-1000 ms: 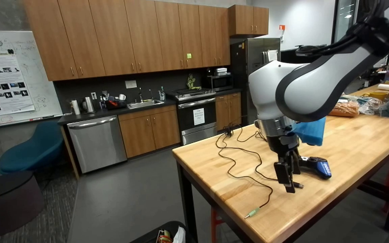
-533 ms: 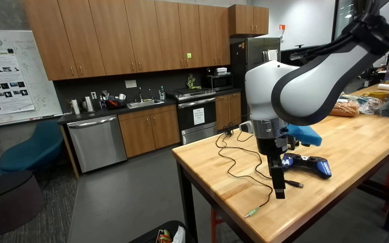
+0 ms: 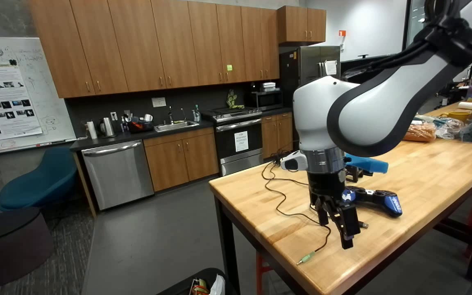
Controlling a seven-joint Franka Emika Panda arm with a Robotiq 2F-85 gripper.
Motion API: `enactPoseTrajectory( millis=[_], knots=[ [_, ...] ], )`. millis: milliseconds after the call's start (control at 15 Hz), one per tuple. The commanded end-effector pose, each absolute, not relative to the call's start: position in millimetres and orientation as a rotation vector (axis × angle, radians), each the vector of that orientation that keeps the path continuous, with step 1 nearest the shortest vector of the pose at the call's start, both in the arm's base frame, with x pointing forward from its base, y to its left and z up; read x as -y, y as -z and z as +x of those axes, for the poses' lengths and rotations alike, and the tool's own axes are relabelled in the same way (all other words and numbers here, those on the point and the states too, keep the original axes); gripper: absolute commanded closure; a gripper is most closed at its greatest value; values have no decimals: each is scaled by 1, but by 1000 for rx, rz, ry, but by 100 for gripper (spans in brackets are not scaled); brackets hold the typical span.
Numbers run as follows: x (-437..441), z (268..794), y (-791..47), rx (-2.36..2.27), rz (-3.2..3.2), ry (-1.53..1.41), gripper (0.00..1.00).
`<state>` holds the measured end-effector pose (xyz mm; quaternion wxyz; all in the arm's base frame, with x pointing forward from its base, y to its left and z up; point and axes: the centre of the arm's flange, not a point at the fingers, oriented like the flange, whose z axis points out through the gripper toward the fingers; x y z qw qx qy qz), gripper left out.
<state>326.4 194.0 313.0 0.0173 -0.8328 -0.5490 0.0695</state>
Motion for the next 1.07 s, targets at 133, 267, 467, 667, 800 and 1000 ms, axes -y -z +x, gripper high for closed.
enactPoseTrajectory(
  millis=[133, 267, 467, 667, 800, 1000],
  knots=[
    [-210, 331, -307, 2081, -2279, -210, 0],
    [-215, 332, -305, 2204, -2162, -205, 0],
    [-222, 336, -302, 2372, -1978, -189, 0],
    [-233, 340, -298, 2468, -1851, -179, 0],
    [-239, 339, -294, 2498, -1803, -194, 0],
    [-241, 338, -290, 2508, -1775, -215, 26]
  ],
)
